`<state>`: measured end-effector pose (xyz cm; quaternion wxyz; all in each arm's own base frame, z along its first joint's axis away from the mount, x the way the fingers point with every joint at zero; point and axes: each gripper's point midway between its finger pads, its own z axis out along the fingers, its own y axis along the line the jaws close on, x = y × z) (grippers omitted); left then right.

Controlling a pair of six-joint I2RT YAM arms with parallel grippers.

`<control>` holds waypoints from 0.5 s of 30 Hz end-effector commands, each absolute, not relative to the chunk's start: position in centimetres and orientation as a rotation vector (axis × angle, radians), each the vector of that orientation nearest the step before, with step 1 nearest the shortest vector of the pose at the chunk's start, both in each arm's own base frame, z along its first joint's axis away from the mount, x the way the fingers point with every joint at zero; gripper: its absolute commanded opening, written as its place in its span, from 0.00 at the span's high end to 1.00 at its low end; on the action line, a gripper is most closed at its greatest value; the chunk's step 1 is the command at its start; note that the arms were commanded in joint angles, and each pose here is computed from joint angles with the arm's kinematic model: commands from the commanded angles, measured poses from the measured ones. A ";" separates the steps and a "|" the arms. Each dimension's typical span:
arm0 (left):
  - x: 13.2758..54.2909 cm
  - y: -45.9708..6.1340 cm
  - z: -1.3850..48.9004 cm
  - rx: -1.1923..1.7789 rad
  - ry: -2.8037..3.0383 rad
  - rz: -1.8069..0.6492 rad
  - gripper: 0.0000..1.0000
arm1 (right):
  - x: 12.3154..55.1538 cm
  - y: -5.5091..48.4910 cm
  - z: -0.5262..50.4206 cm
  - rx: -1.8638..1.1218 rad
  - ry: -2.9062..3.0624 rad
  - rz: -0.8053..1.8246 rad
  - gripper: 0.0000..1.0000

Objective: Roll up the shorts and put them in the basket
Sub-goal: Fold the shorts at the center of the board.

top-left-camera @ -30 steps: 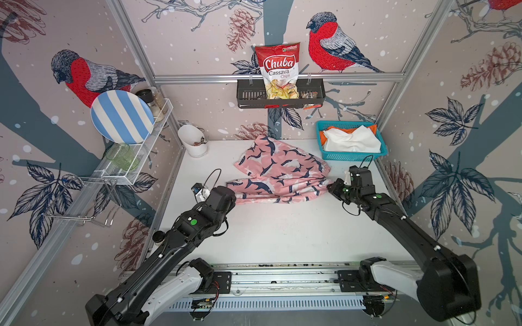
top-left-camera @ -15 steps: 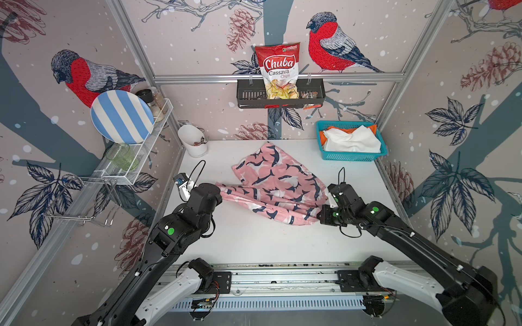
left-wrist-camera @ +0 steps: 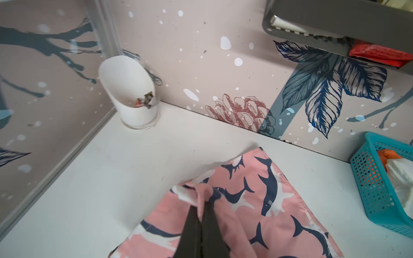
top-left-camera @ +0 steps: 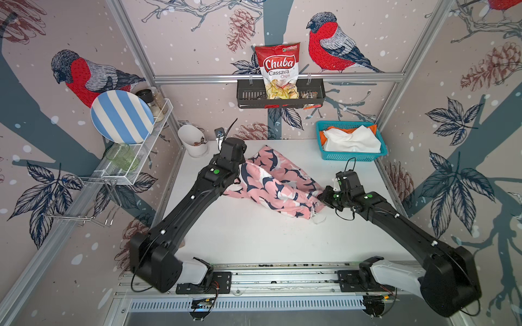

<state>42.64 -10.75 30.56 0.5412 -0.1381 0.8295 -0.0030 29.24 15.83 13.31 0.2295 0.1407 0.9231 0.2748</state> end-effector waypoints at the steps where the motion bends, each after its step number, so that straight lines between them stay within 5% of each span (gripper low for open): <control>1: 47.4 -14.4 31.5 -0.203 1.923 -0.111 1.00 | 33.5 14.2 14.7 0.447 2.400 0.744 1.00; 12: 62.0 -25.0 25.1 -0.049 2.051 -0.303 0.98 | 39.2 5.4 6.7 0.739 2.387 0.444 1.00; 14: 63.6 -25.9 24.2 -0.072 2.051 -0.344 0.70 | 40.0 3.6 6.9 0.779 2.305 0.374 1.00; 15: 64.1 -26.3 23.6 -0.075 2.063 -0.363 0.53 | 40.4 3.2 7.3 0.772 2.282 0.351 0.82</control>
